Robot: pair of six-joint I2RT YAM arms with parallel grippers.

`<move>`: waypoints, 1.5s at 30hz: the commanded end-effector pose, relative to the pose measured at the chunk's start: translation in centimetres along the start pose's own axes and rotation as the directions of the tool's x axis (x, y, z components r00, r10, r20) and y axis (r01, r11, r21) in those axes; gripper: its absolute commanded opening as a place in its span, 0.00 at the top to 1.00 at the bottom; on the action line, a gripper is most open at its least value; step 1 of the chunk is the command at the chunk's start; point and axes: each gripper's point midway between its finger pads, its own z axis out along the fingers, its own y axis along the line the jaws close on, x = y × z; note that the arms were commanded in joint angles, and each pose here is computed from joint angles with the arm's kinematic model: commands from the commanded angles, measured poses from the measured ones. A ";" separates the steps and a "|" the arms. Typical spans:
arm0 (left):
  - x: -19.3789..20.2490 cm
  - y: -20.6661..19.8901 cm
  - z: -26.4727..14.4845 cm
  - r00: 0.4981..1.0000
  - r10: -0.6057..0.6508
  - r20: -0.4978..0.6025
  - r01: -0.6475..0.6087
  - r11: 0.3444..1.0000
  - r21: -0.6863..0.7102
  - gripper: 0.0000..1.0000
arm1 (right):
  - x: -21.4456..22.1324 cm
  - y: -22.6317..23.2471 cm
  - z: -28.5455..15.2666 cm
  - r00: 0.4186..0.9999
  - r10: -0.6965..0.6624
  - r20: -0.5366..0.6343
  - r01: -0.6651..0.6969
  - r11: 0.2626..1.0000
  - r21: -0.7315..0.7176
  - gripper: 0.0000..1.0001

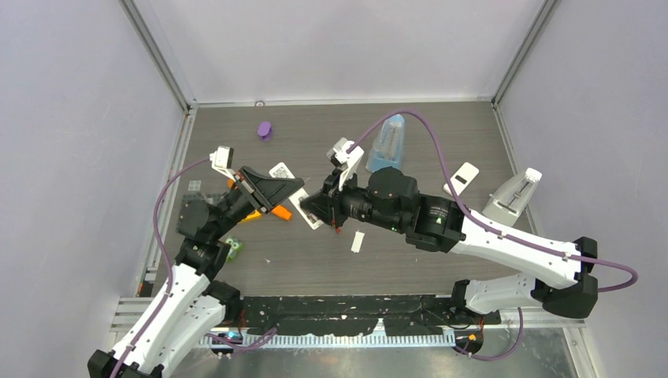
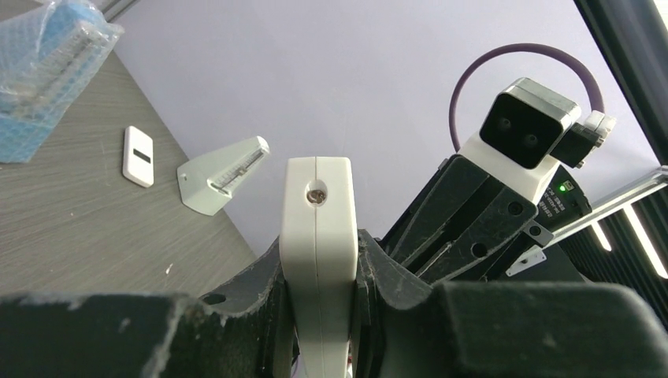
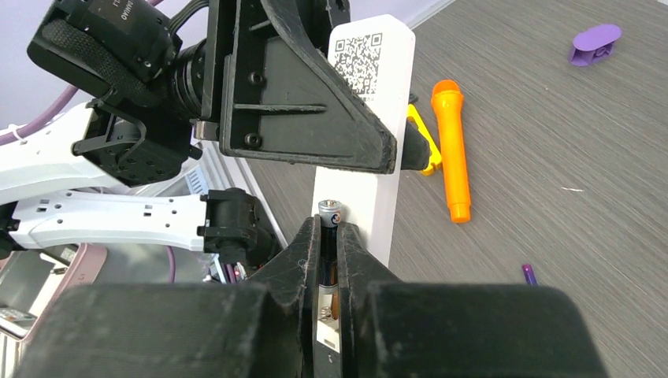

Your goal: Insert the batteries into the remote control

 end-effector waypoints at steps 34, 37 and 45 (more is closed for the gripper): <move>-1.1 -2.8 0.7 0.986 -0.169 0.011 0.166 0.976 0.140 1.00 | 1.1 -1.4 -0.5 0.993 -0.122 -0.001 0.121 0.990 0.070 0.87; -1.2 -2.8 0.8 0.985 -0.175 0.013 0.171 0.976 0.138 1.00 | 1.4 -1.5 -0.5 0.992 -0.123 -0.005 0.123 0.990 0.072 0.88; -1.1 -2.6 0.8 0.984 -0.180 0.014 0.176 0.975 0.134 1.00 | 1.5 -1.5 -0.1 0.996 -0.092 0.000 0.092 0.992 0.082 0.84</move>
